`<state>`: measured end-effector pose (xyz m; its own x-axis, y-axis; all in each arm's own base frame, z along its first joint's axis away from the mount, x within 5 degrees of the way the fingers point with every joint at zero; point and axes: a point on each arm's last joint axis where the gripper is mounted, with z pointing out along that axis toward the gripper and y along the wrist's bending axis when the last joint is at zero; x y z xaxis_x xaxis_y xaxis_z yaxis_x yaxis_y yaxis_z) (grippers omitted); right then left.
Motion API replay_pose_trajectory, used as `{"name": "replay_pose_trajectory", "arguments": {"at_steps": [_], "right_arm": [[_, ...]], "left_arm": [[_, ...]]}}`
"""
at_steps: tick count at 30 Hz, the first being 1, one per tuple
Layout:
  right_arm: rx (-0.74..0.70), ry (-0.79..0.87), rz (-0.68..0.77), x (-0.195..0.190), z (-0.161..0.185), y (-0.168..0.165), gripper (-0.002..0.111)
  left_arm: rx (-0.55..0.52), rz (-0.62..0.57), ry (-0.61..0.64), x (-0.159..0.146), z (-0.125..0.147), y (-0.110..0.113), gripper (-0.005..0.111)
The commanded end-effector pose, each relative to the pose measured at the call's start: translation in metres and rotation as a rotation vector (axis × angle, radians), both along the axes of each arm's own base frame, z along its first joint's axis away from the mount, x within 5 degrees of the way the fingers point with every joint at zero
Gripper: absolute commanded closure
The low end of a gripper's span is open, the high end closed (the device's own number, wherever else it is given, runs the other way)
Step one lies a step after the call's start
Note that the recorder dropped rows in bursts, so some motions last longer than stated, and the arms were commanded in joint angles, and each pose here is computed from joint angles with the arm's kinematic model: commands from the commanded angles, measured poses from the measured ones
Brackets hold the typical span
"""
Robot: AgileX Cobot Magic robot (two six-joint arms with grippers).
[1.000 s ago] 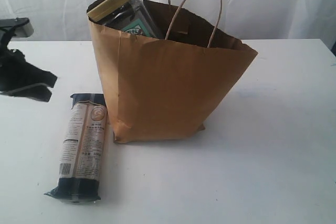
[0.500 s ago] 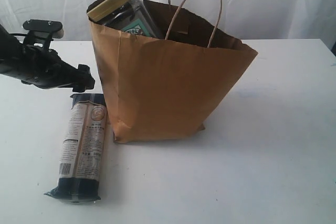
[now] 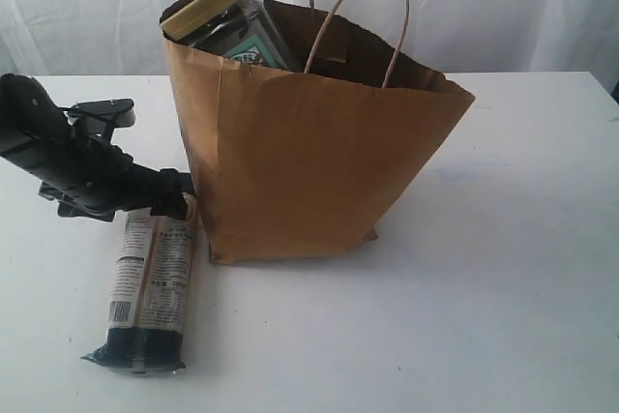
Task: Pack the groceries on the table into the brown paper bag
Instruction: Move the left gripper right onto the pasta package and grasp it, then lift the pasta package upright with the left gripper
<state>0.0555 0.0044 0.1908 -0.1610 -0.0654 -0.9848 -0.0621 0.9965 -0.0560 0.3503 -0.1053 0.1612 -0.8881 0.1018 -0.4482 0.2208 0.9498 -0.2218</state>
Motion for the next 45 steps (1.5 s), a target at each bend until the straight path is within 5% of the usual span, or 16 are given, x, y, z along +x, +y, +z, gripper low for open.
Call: {"name": "replay_pose_trajectory", "arguments": {"at_steps": [1, 13, 16, 19, 20, 25, 31, 37, 40, 45], "right_arm": [[-0.002, -0.008, -0.004, 0.000, 0.000, 0.000, 0.108], [0.000, -0.012, -0.004, 0.000, 0.001, 0.000, 0.108], [0.000, -0.012, -0.004, 0.000, 0.001, 0.000, 0.108], [-0.010, -0.013, -0.003, 0.000, 0.001, 0.000, 0.108], [-0.018, -0.013, -0.003, 0.000, 0.001, -0.001, 0.108], [-0.026, -0.019, -0.003, 0.000, 0.001, -0.001, 0.108], [-0.025, -0.017, -0.002, 0.000, 0.001, -0.001, 0.108], [-0.025, -0.017, -0.002, 0.000, 0.001, -0.001, 0.108], [-0.025, -0.017, -0.002, 0.000, 0.001, -0.001, 0.108], [-0.023, -0.017, -0.002, 0.000, 0.001, 0.000, 0.108]], "left_arm": [[-0.014, 0.005, 0.043, -0.001, -0.007, -0.004, 0.002], [0.019, -0.025, -0.029, 0.003, -0.018, -0.020, 0.007], [0.019, -0.028, -0.014, 0.002, -0.018, -0.020, 0.031], [0.061, -0.080, 0.000, 0.000, -0.020, -0.018, 0.074], [0.118, -0.146, 0.012, -0.003, -0.022, -0.015, 0.106], [0.164, -0.178, -0.066, -0.006, 0.007, -0.011, 0.107], [0.204, -0.218, -0.276, -0.023, 0.080, -0.002, 0.107], [0.323, -0.257, -0.204, -0.065, 0.124, 0.019, 0.107], [0.357, -0.180, -0.179, -0.097, 0.157, 0.035, 0.107], [0.227, -0.060, -0.366, -0.145, 0.230, 0.048, 0.107]]}}
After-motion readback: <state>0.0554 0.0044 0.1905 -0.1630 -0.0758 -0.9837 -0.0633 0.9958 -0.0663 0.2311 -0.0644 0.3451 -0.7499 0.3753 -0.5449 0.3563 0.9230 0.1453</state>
